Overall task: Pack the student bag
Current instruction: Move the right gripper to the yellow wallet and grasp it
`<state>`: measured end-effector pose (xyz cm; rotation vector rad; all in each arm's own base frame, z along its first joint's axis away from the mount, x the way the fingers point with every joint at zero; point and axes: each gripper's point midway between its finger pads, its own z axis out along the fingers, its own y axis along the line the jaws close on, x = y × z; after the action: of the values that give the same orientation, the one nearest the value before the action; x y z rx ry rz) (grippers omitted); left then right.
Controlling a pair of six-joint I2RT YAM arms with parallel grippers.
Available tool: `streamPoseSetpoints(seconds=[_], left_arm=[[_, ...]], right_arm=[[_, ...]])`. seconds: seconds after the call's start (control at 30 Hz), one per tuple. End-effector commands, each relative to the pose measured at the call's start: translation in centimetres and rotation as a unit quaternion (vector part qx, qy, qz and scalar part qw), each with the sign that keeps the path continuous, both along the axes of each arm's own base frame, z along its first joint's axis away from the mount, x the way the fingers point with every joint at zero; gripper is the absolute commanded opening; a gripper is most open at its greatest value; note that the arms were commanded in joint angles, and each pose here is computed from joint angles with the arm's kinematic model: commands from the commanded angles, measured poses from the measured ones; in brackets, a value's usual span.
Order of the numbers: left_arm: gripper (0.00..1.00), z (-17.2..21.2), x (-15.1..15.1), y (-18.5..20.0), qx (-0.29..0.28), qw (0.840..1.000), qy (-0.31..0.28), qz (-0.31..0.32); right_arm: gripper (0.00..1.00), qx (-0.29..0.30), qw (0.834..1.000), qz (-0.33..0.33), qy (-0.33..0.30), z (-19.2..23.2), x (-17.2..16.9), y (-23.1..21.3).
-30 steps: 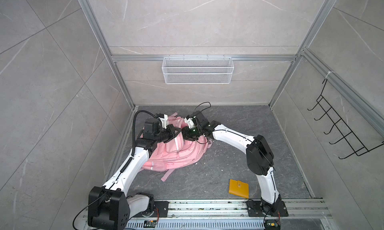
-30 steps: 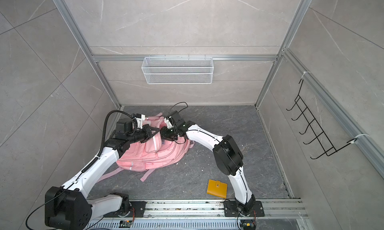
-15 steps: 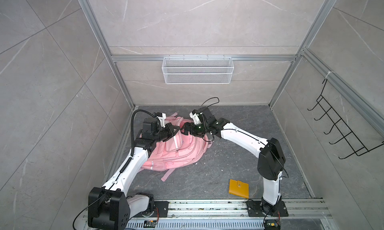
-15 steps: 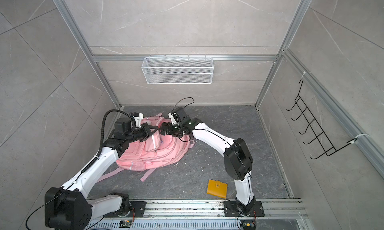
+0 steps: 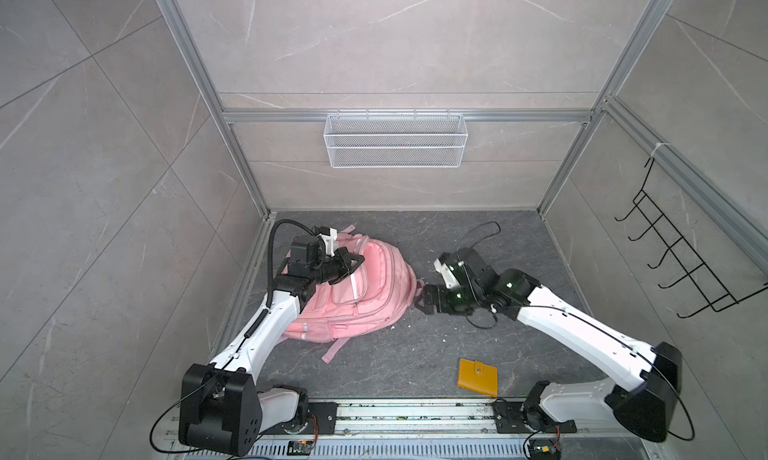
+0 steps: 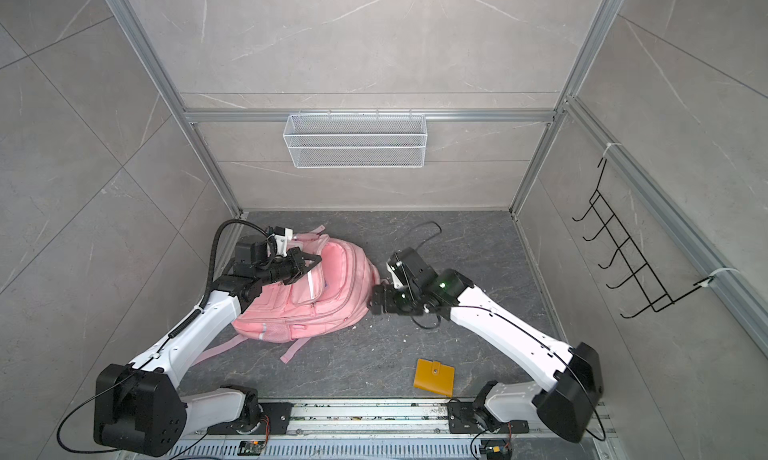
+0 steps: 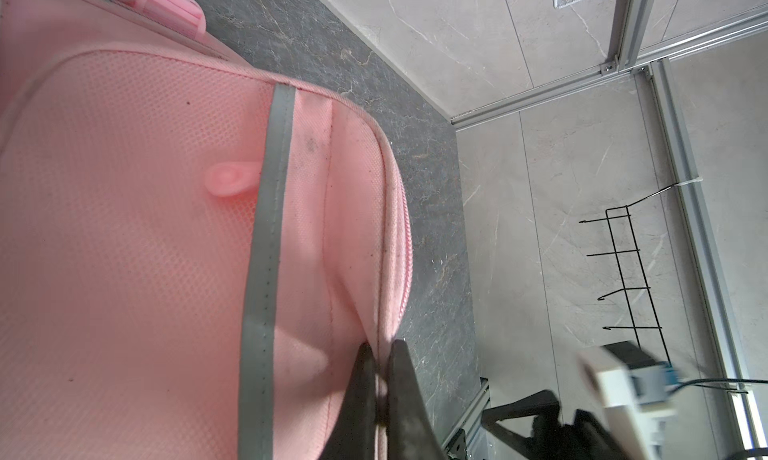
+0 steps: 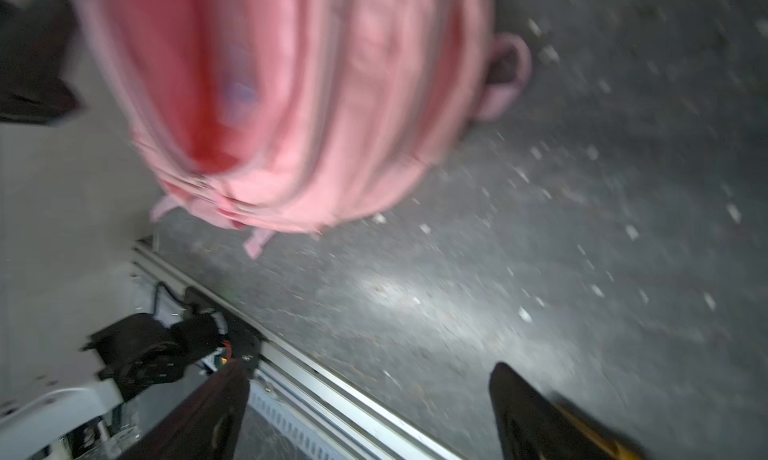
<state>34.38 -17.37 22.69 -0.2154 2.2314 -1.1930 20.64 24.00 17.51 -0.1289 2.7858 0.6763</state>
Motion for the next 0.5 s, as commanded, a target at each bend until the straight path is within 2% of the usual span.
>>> streamPoseSetpoints(seconds=[0.0,0.17,0.37,0.47], left_arm=[[0.00,3.7,0.9,-0.7,-0.013,0.997,-0.070,-0.023],[0.00,3.2,0.9,-0.8,-0.011,0.997,-0.068,-0.030],[0.00,2.6,0.7,-1.1,-0.011,0.997,-0.061,-0.039],[0.00,1.1,0.3,-1.2,0.011,0.998,-0.036,-0.045]], right_arm=[[0.93,-0.085,0.987,-0.103,0.094,-5.3,-4.5,-6.1],[0.92,-0.100,0.966,-0.185,0.152,-9.9,-8.7,-10.0],[0.92,-0.148,0.954,-0.198,0.171,-11.8,-10.0,-12.1],[0.93,-0.154,0.947,-0.210,0.185,-12.9,-10.5,-12.4]])
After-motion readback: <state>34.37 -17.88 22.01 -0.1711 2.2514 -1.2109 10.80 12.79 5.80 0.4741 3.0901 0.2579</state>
